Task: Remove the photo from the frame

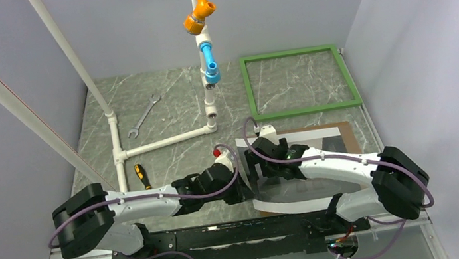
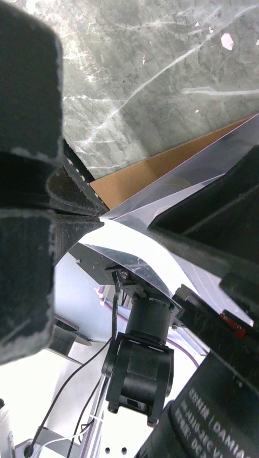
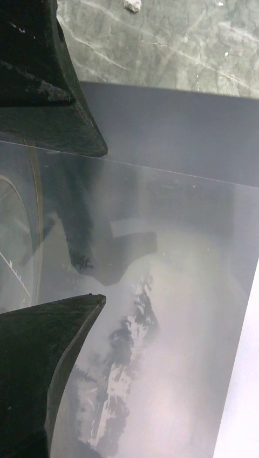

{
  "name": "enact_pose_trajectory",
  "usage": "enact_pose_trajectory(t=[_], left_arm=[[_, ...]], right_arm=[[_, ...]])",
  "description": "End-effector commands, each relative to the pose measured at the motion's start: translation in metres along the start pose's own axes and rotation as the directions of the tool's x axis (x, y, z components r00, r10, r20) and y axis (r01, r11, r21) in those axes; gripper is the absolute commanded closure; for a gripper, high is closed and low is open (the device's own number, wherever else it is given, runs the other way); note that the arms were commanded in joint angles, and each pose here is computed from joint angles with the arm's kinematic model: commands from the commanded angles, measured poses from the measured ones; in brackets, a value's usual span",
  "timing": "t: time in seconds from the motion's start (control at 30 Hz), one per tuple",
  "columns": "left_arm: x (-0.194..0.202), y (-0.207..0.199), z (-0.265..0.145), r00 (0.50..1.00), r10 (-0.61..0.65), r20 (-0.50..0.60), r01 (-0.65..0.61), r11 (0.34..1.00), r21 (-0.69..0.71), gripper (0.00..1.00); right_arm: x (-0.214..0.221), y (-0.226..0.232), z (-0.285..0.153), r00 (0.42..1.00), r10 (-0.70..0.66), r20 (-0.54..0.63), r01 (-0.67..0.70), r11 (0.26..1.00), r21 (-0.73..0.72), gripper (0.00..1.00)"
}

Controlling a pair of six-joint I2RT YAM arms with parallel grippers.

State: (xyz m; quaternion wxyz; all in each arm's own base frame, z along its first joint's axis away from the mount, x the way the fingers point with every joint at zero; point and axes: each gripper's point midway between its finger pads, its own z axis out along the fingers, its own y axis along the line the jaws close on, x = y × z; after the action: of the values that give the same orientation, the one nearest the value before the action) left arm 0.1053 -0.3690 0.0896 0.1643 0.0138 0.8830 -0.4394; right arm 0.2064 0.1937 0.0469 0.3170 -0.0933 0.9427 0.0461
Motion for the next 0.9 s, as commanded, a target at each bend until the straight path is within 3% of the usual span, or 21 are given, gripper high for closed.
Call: enact_pose_trajectory(t=[0.0,0.43,0.87], left_arm=[[-0.011,-0.012,-0.011,0.998,0.023,0.058,-0.025,0.999,0.037,1.00],[-0.007,-0.008,-0.037,0.998,0.048,0.042,-0.050,0.998,0.034,1.00],[-0.013,0.004,-0.071,0.993,0.060,0.104,-0.061,0.998,0.010,1.00]], right_arm=[[-0.012,0.001,0.001,0.999,0.014,0.032,-0.015,0.999,0.030,0.00],[-0.011,0.006,0.006,0.999,0.008,0.034,-0.008,1.000,0.010,0.00],[-0.009,0.012,0.014,1.000,-0.005,0.014,0.005,1.000,0.002,0.00]])
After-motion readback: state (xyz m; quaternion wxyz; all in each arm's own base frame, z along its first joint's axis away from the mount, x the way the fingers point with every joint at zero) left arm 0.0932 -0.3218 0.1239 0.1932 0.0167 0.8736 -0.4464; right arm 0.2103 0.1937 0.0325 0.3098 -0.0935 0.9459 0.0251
